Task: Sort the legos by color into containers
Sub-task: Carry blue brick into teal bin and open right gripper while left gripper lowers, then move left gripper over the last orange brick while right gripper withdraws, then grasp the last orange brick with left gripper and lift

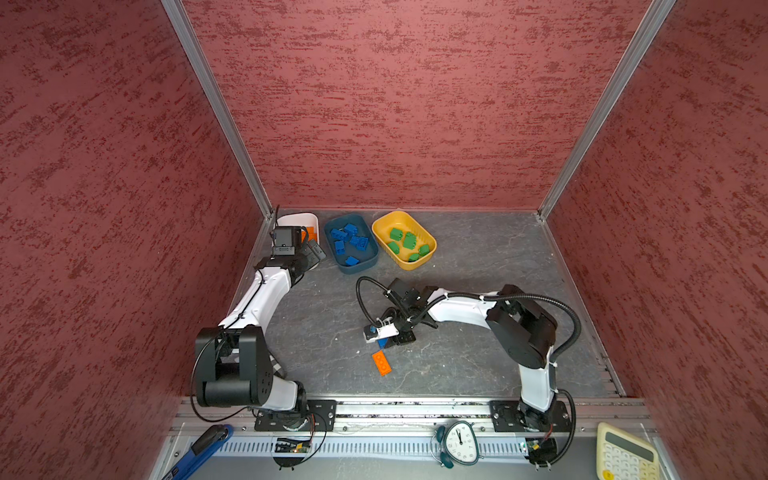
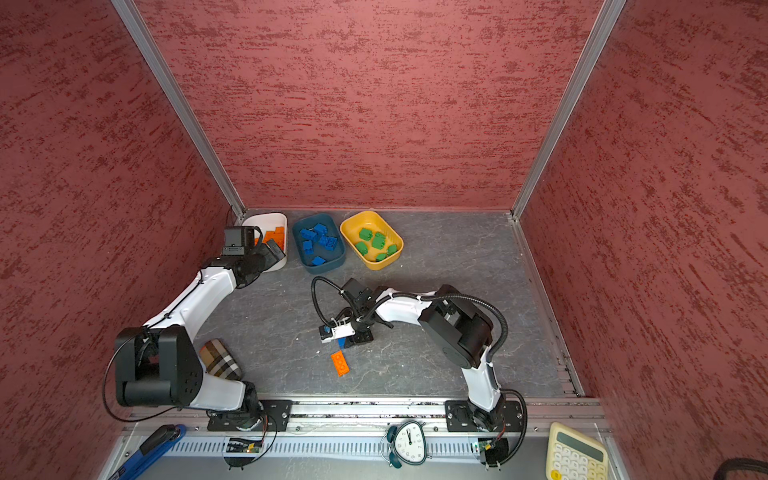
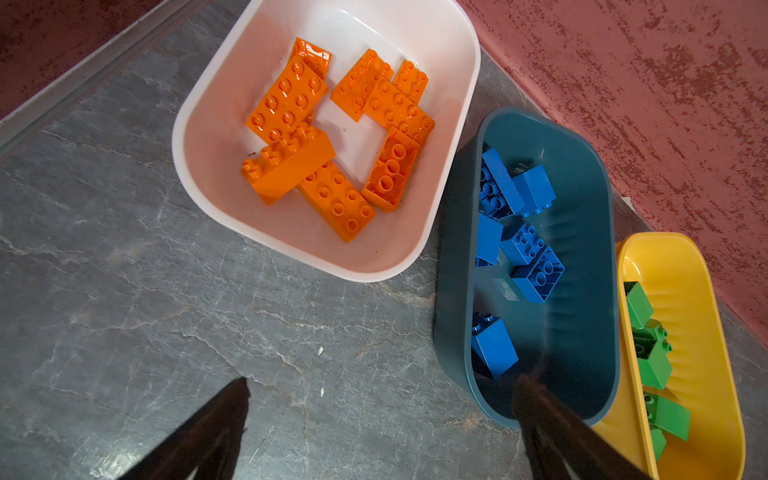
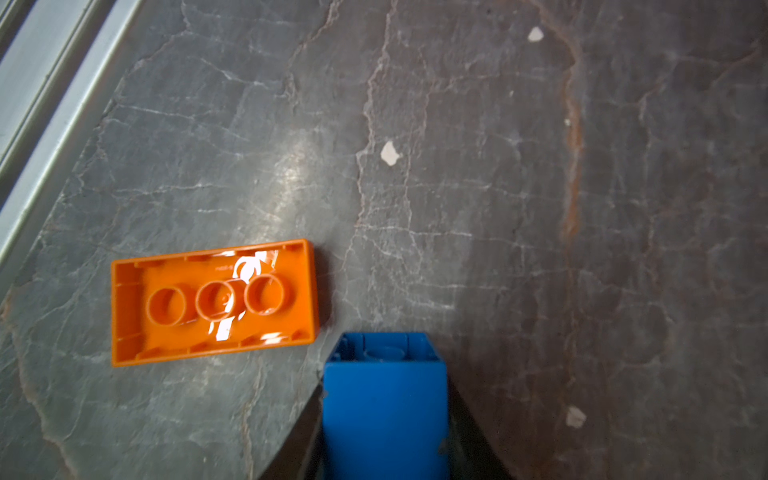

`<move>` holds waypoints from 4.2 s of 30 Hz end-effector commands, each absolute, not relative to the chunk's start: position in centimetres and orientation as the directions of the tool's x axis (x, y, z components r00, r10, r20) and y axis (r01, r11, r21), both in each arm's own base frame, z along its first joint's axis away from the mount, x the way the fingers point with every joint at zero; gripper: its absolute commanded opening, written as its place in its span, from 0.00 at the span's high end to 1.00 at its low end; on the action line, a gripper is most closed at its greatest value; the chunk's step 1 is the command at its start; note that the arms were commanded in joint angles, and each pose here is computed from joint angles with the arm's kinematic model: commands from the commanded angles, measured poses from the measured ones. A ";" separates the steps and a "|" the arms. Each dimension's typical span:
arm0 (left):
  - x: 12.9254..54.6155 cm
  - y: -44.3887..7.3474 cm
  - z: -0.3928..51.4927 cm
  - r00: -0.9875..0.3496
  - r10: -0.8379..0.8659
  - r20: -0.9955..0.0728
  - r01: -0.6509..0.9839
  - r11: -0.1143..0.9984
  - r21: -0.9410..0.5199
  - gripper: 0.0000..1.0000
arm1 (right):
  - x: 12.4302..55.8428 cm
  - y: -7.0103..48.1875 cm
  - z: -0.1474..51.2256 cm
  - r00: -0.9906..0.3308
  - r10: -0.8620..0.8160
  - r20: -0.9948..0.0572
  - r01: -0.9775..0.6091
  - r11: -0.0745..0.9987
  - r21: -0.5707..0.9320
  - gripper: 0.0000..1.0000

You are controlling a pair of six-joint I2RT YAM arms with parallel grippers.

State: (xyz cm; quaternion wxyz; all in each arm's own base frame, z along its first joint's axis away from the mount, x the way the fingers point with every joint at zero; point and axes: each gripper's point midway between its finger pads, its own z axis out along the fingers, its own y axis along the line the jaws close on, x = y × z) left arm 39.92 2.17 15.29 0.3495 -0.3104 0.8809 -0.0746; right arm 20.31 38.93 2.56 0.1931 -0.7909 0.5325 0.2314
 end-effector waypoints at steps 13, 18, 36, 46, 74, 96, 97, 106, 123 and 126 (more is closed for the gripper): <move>39.6 0.9 15.5 -0.585 -0.564 -0.583 -0.467 0.822 -0.327 0.01 | 31.8 42.6 14.1 0.061 -0.464 -0.884 -0.981 0.138 -0.139 0.77; 37.0 -1.9 14.1 -0.646 -0.522 -0.558 -0.450 0.850 -0.275 0.01 | 35.9 43.7 15.7 0.007 -0.381 -0.925 -0.952 0.281 -0.123 0.78; 28.1 -1.7 11.2 -0.643 -0.602 -0.473 -0.553 0.792 -0.257 0.01 | 47.0 48.4 14.9 -0.079 -0.226 -0.971 -0.848 0.528 -0.054 0.69; 28.2 -2.5 10.3 -0.675 -0.567 -0.472 -0.536 0.817 -0.215 0.01 | 49.0 48.6 16.4 -0.139 -0.207 -0.969 -0.806 0.592 -0.011 0.24; 24.6 -18.2 10.6 -0.915 0.187 -0.357 0.240 0.965 -0.110 0.01 | 38.6 24.1 20.7 -0.241 0.163 -0.957 -0.244 0.944 0.222 0.01; 17.8 -24.4 6.1 -0.786 0.616 -0.053 0.617 0.787 -0.003 0.00 | 39.6 16.9 18.5 -0.238 0.363 -0.901 0.038 0.930 0.365 0.01; 18.0 -24.8 6.1 -0.833 0.550 -0.055 0.552 0.834 -0.014 0.00 | 39.7 17.0 18.4 -0.242 0.364 -0.899 0.034 0.930 0.367 0.01; 14.6 -23.1 3.2 -0.996 -0.009 0.087 -0.010 1.000 -0.008 0.00 | 39.4 17.4 17.5 -0.262 0.356 -0.897 0.004 0.930 0.368 0.01; 14.4 -22.0 0.5 -0.991 -0.089 0.100 -0.086 0.996 0.039 0.57 | 37.8 15.0 18.2 -0.211 0.372 -0.904 0.031 0.927 0.375 0.01; 15.0 -22.0 0.3 -0.992 -0.094 0.079 -0.092 0.995 0.035 0.64 | 37.8 14.8 18.3 -0.207 0.377 -0.903 0.036 0.925 0.378 0.01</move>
